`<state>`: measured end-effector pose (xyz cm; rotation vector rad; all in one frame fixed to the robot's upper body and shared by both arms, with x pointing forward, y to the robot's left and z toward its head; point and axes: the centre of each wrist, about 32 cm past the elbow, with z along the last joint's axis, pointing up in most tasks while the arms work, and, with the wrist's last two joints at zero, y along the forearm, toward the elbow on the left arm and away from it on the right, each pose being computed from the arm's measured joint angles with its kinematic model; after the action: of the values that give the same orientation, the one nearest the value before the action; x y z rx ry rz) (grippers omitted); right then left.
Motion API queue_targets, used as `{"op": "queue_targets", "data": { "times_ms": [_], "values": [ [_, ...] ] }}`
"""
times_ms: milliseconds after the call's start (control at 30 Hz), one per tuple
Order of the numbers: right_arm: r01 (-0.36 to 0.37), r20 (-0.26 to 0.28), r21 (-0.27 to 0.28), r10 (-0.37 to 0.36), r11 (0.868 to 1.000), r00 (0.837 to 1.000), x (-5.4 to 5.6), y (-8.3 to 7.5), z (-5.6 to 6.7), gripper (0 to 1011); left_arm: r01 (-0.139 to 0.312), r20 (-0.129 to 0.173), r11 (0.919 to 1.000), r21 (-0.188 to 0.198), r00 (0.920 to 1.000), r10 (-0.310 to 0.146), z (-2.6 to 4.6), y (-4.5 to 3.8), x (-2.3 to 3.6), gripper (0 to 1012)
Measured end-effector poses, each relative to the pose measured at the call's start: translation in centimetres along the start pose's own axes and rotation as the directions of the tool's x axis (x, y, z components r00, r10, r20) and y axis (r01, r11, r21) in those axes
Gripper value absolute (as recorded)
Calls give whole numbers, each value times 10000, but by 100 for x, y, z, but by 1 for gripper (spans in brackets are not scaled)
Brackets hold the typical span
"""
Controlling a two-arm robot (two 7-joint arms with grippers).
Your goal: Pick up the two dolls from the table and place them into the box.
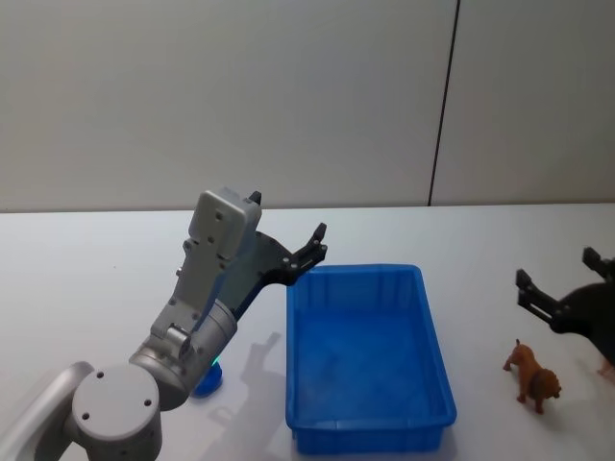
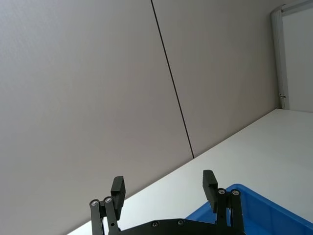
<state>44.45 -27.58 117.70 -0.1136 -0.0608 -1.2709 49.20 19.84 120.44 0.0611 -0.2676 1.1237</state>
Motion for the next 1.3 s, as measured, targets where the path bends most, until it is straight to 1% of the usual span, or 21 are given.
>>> {"op": "queue_targets", "data": {
  "times_ms": [33,100,133,167,233,267,300,400,433,567,600,667,733,800,967,1133,1200,1300],
  "values": [
    [83,66,-163,-82,9998,9999,40,-17,-21,1001,0,0,10000,1,10000,0,0,0,0,1004],
    [160,124,-332,-156,9993,9998,76,-32,-40,1001,-1,0,10000,0,10000,1,0,0,0,1004],
    [253,186,-508,-244,9984,9995,115,-50,-62,1001,0,0,10000,0,10000,0,0,0,0,1004],
    [253,186,-508,-244,9984,9995,115,-50,-62,1001,0,0,10000,0,10000,0,0,0,0,1004],
    [416,290,-812,-394,9958,9988,183,-82,-100,1001,0,0,10000,1,10000,0,0,0,0,1004],
    [416,290,-812,-394,9958,9988,183,-82,-100,1001,0,0,10000,0,10000,0,0,0,0,1004],
    [492,339,-954,-461,9942,9984,213,-98,-117,1001,0,0,10000,0,10000,0,0,0,0,1003],
    [593,403,-1184,-549,9912,9977,253,-118,-140,1001,0,0,10000,0,10000,0,0,0,0,1004],
    [664,450,-1350,-608,9886,9971,281,-133,-159,1001,0,-1,10000,0,10000,0,0,0,0,1004],
    [799,531,-1687,-718,9824,9960,334,-157,-202,1001,0,-1,10000,0,10000,0,0,0,0,1004],
    [861,563,-1842,-769,9791,9954,357,-165,-225,1001,0,0,10000,0,10000,0,0,0,0,1004],
    [915,592,-1994,-812,9756,9949,376,-171,-247,1001,0,0,10000,0,10000,0,0,0,0,1004],
    [1000,621,-2255,-881,9691,9942,406,-180,-288,1001,0,0,10000,0,10000,0,0,0,0,1003],
    [1018,624,-2329,-896,9672,9940,412,-181,-299,1001,0,-1,10000,1,10000,0,0,0,0,1003],
    [1118,601,-2756,-990,9548,9933,451,-186,-369,1001,0,0,10000,0,10000,0,0,0,0,1004],
    [1141,458,-3194,-1050,9407,9934,481,-181,-447,1001,0,0,10000,0,10000,0,0,0,0,1004],
    [1136,412,-3301,-1059,9371,9935,487,-178,-465,1001,0,-1,10000,0,10000,0,0,0,0,1004],
    [1106,281,-3581,-1077,9271,9938,500,-171,-516,1001,0,0,10000,0,10000,0,0,0,0,1004]
  ]
}}
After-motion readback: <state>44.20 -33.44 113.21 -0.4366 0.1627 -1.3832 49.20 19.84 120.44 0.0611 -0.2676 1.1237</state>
